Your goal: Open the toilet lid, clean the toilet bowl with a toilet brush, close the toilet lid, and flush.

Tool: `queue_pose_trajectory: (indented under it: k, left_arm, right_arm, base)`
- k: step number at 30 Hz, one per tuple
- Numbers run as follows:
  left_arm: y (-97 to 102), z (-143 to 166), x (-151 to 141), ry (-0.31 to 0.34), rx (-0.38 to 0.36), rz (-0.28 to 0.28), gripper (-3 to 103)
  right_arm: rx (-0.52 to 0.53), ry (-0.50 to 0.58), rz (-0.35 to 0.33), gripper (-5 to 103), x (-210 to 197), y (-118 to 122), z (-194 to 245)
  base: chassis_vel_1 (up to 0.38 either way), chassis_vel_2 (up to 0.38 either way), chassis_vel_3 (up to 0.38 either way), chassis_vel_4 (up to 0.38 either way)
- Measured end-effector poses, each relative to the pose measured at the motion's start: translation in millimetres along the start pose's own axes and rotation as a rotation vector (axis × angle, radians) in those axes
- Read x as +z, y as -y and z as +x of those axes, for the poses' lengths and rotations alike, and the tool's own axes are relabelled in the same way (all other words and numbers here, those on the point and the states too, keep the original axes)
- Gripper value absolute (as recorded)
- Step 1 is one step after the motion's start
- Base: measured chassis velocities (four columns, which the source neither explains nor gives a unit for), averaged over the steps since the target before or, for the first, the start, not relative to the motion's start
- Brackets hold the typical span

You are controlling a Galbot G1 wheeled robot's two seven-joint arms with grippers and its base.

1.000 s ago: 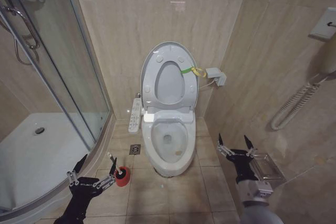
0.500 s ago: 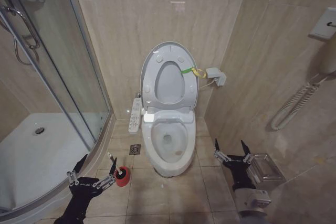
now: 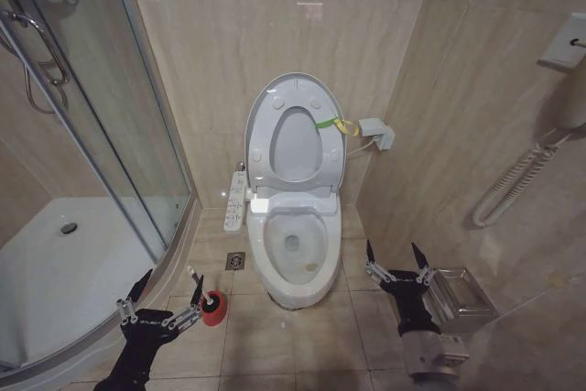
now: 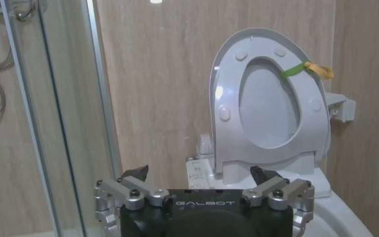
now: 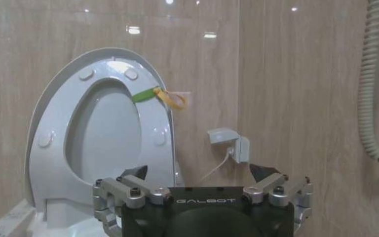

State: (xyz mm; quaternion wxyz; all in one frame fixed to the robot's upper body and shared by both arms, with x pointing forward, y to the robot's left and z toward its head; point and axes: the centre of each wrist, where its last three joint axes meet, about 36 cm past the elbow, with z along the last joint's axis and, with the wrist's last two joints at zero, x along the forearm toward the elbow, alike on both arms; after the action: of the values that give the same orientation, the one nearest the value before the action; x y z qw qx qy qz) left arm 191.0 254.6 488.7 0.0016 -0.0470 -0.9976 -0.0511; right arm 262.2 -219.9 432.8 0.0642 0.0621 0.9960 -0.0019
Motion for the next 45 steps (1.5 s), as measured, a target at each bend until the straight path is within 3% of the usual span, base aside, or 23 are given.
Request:
queue_pose_trajectory:
  k: [45]
  left_arm:
    - [0.0, 0, 0, 0.0, 0.0, 0.0, 100]
  right_arm:
    - [-0.026, 0.022, -0.013, 100, -15, -4, 1]
  base:
    - [0.0, 0.0, 0.0, 0.0]
